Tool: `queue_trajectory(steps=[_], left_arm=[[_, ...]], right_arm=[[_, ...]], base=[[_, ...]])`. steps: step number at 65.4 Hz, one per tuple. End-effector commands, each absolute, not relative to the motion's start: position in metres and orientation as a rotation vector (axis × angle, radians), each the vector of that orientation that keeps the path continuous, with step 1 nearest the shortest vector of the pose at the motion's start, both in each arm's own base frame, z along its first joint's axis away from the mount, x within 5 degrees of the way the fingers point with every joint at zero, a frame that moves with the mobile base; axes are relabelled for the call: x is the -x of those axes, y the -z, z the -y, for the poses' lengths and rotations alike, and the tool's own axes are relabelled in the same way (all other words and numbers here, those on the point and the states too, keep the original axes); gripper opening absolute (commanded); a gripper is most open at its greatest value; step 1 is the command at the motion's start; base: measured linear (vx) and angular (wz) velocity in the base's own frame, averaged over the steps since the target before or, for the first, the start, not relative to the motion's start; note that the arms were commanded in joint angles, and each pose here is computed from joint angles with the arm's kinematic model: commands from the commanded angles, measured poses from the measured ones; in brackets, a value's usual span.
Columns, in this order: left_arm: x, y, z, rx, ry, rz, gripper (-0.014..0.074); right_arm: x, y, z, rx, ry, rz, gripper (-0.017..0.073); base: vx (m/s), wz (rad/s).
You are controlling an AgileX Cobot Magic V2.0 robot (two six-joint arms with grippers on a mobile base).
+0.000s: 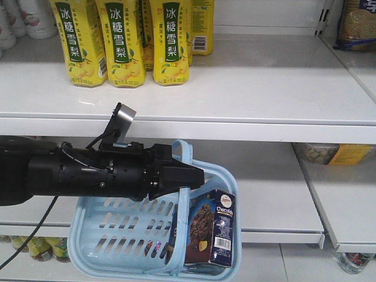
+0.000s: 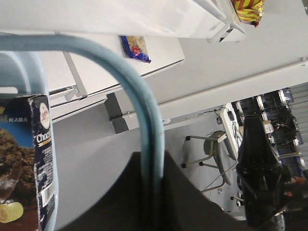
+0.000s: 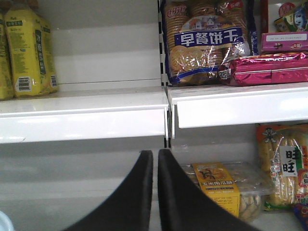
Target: Left arm holds basket, right arm returns cookies
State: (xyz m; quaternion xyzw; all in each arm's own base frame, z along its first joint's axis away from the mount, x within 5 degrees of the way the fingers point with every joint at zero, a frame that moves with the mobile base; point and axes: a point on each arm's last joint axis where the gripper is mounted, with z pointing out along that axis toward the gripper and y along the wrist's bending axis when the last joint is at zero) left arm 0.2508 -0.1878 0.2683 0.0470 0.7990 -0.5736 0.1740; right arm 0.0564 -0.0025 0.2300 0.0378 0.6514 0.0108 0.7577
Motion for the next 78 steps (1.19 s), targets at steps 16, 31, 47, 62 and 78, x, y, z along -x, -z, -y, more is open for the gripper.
queue_trajectory(steps=[16,31,47,62,78], left_arm=[[-0.255,-0.293,0.187,-0.059,1.707,-2.134,-0.0003],[-0.255,-0.293,0.187,-0.059,1.707,-2.134,-0.0003],[-0.255,-0.293,0.187,-0.059,1.707,-2.134,-0.0003],[-0.255,-0.293,0.187,-0.059,1.707,-2.134,-0.0003],[-0.255,-0.293,0.187,-0.059,1.707,-2.134,-0.0003]], right_arm=[[-0.097,-0.288,0.004,-0.149,-0.076,-1.675,-0.0006],[-0.123,-0.274,0.005,-0.212,-0.117,-1.776,-0.0006],[-0.125,-0.273,0.005,-0.229,-0.131,-1.783,0.0025],[-0.124,-0.271,0.004,-0.225,-0.130,-1.809,0.0147],[-0.124,-0.266,-0.004,-0.187,-0.190,-1.874,0.0359]], base=[[0.00,0.00],[0.00,0.00],[0.00,0.00],[0.00,0.00],[0.00,0.00]])
